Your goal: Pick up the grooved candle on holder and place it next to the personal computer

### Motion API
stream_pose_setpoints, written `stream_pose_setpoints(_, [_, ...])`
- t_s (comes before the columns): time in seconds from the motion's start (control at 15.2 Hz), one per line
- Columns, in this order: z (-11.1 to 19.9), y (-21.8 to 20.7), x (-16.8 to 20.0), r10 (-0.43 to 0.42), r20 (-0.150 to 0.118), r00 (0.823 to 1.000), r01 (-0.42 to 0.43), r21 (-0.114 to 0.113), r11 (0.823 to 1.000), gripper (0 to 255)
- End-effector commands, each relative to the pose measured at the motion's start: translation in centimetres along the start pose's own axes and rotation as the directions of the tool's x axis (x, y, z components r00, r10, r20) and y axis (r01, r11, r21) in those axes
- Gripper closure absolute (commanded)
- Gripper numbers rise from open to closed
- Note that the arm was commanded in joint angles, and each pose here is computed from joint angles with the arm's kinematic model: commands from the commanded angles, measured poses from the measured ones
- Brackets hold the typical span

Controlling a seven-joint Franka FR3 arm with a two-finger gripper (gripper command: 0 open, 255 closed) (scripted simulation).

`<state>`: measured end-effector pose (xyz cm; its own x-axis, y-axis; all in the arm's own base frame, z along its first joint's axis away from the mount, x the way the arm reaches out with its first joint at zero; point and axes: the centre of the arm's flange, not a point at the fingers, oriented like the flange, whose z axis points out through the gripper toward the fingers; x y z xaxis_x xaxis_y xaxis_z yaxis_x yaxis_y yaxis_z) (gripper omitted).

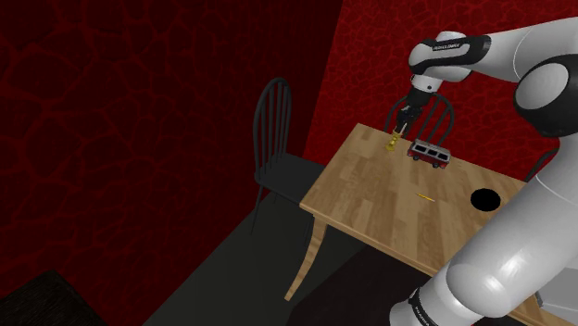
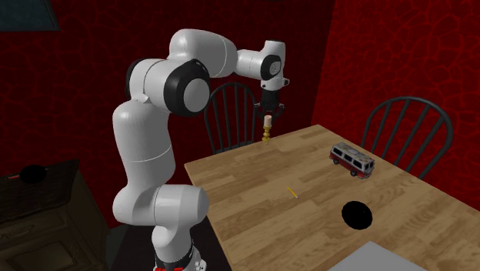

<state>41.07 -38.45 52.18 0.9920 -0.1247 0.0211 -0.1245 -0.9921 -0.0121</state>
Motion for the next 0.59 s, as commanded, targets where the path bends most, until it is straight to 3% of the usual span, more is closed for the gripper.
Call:
stream_pose_setpoints(0.0, [-1.1, 0.0, 0.0, 0.0, 0.0, 1.0, 0.0, 0.0, 1.0, 255])
stream_pose_setpoints(0.46, [-4.5, 0.0, 0.0, 0.0, 0.0, 1.0, 0.0, 0.0, 1.0, 255])
stream_pose_setpoints(0.53, [-4.6, 0.2, -1.3, 0.0, 0.0, 1.0, 0.0, 0.0, 1.0, 255])
